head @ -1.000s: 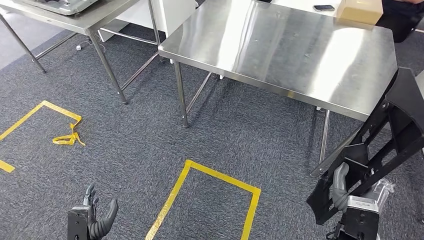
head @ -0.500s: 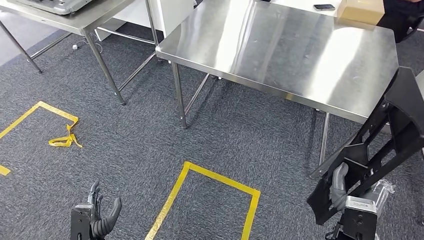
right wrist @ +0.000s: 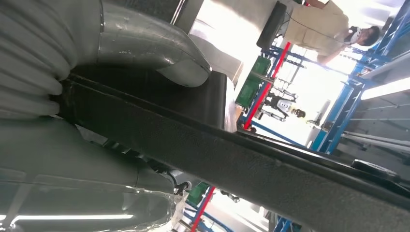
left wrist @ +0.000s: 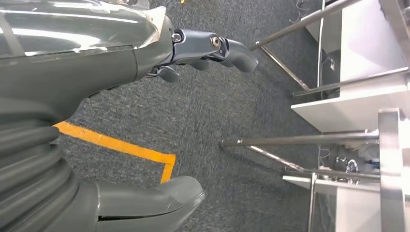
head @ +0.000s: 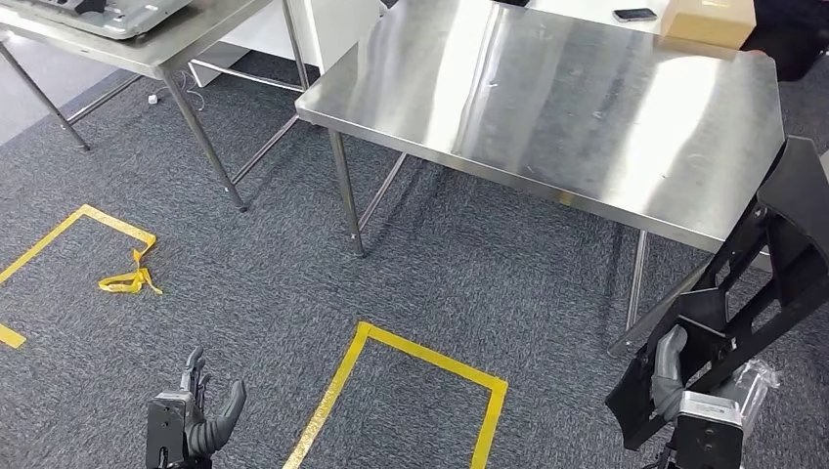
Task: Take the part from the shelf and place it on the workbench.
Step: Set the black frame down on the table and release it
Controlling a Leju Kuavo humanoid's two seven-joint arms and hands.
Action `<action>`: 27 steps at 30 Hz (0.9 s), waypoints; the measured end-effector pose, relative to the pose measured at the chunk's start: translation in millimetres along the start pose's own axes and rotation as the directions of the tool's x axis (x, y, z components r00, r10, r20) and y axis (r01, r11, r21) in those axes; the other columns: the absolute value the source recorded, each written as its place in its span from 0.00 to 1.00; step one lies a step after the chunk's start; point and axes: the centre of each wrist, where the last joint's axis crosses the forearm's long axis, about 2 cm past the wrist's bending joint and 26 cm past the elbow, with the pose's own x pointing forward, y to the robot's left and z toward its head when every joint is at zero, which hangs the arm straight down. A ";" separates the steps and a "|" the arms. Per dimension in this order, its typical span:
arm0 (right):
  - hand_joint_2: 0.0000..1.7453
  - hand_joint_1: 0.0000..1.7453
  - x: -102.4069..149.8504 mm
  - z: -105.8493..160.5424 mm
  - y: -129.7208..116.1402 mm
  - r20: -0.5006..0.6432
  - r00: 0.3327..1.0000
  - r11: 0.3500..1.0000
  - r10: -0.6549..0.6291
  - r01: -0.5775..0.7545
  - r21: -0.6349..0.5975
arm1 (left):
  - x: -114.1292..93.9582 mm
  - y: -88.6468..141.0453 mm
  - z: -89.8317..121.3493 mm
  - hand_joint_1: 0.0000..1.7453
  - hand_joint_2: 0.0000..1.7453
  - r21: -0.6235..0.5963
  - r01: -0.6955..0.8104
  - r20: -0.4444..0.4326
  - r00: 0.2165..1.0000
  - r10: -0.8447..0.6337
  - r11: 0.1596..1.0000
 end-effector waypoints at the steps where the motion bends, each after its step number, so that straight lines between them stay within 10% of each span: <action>1: 1.00 1.00 0.7 0.1 -0.3 0.001 1.000 1.000 0.000 0.000 -0.001 | 0.2 -0.3 -0.5 0.00 1.00 -0.001 0.001 0.001 1.000 -0.001 1.000; 27: 1.00 1.00 6.3 0.4 -1.9 -0.001 1.000 1.000 0.007 -0.008 -0.024 | 0.0 -2.0 -7.2 0.00 1.00 -0.017 0.006 0.002 1.000 -0.006 1.000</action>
